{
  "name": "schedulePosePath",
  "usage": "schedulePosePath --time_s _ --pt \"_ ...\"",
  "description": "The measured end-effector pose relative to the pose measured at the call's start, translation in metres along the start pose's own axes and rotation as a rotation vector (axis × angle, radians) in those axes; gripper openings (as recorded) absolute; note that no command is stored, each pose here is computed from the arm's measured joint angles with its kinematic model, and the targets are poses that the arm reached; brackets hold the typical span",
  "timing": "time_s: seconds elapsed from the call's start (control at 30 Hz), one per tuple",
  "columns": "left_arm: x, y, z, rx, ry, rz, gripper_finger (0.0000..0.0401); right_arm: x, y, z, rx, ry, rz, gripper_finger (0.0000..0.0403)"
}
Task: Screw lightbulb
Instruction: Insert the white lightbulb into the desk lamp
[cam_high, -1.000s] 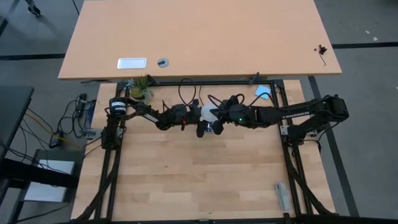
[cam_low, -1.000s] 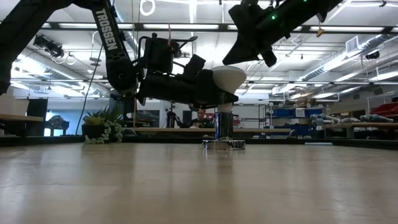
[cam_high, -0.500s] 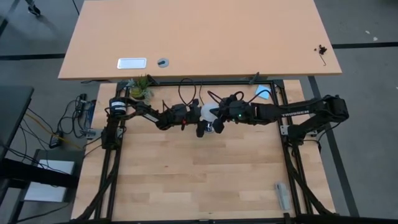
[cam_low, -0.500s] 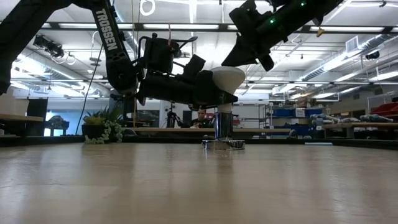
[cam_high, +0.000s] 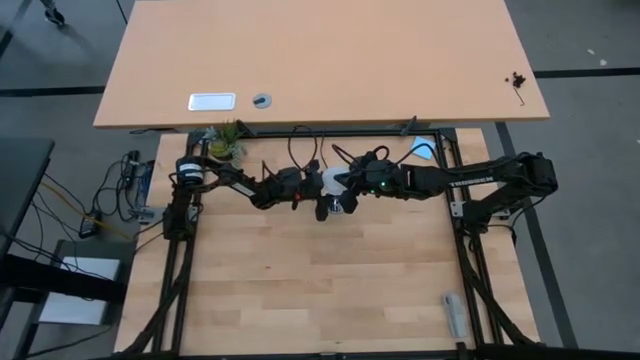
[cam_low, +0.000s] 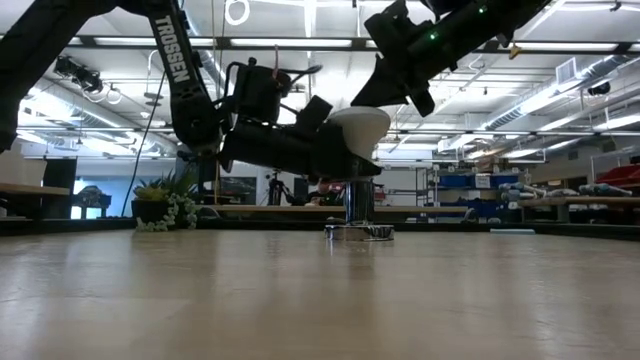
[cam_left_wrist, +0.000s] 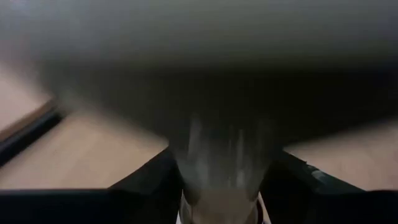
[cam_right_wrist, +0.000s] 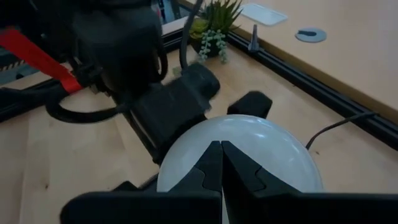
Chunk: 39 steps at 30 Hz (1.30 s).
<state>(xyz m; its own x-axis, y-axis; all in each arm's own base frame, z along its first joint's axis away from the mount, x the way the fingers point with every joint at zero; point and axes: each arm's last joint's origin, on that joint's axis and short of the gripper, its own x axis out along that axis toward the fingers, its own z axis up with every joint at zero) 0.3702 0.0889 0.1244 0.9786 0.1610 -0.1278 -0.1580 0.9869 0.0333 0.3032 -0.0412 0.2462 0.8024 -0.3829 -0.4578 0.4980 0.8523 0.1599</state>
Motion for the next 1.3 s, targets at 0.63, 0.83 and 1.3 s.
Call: schedulePosePath --time_s 0.63,0.83,1.3 --pt "-0.007 0.001 0.012 0.027 0.109 0.014 0.0226 0.000 -0.001 -0.002 -0.018 0.019 0.000 0.0009" --pt "-0.014 0.001 0.019 0.040 0.179 0.045 0.0226 0.000 -0.001 -0.002 -0.027 0.019 0.000 0.0009" --pt "-0.033 0.002 0.035 0.083 0.339 0.103 0.0225 0.000 -0.001 -0.003 -0.035 0.020 -0.001 0.0009"
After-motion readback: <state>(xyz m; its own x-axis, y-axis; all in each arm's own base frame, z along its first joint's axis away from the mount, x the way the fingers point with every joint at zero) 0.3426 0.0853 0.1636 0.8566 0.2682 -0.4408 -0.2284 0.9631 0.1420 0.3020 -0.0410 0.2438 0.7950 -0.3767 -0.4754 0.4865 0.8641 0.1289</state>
